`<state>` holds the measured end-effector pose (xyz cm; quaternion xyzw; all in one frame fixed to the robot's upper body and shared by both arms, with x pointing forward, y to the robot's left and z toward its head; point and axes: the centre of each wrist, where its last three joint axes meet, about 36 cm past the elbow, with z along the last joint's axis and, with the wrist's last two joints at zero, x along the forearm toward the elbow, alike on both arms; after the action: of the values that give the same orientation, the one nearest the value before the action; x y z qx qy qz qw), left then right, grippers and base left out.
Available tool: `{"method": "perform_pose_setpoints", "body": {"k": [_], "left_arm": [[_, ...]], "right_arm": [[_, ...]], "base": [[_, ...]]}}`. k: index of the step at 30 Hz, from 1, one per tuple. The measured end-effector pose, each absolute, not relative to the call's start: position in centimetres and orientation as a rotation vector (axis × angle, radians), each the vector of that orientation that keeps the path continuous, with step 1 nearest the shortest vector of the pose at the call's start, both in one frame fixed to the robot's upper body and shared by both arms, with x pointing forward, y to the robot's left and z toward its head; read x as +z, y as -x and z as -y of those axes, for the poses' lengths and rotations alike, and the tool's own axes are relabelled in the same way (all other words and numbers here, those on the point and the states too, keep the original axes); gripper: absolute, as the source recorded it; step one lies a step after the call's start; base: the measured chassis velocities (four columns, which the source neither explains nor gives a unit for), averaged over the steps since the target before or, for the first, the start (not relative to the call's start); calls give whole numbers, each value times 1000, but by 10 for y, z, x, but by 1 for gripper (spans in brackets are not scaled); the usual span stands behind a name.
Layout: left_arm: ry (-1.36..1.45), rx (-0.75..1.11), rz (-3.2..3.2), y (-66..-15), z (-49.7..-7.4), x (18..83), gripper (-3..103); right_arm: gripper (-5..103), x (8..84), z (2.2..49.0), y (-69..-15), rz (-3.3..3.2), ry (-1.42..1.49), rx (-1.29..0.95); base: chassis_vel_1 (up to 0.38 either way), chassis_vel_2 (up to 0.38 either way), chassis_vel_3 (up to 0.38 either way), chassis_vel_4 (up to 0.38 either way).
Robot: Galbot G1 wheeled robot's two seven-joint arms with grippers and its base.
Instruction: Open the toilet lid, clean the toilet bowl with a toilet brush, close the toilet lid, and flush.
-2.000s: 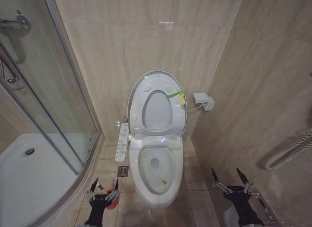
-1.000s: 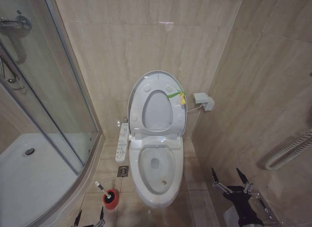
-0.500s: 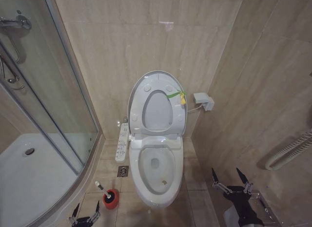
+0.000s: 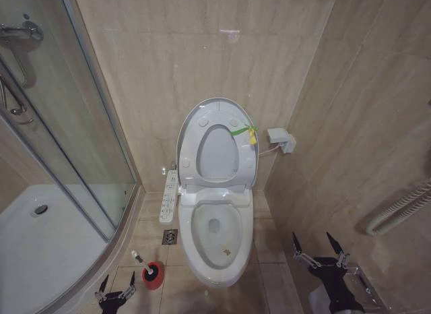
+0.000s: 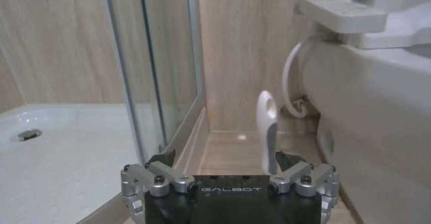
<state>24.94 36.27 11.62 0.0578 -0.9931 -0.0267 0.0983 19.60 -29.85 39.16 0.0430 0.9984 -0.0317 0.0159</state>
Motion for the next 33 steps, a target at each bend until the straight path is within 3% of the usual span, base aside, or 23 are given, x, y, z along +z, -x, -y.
{"method": "perform_pose_setpoints", "body": {"k": [33], "left_arm": [[40,-166,3005,-310,-377,98,96]], "right_arm": [[100,392,299,-196,-3105,-134,-99]], "base": [[0,0,0,0]]}}
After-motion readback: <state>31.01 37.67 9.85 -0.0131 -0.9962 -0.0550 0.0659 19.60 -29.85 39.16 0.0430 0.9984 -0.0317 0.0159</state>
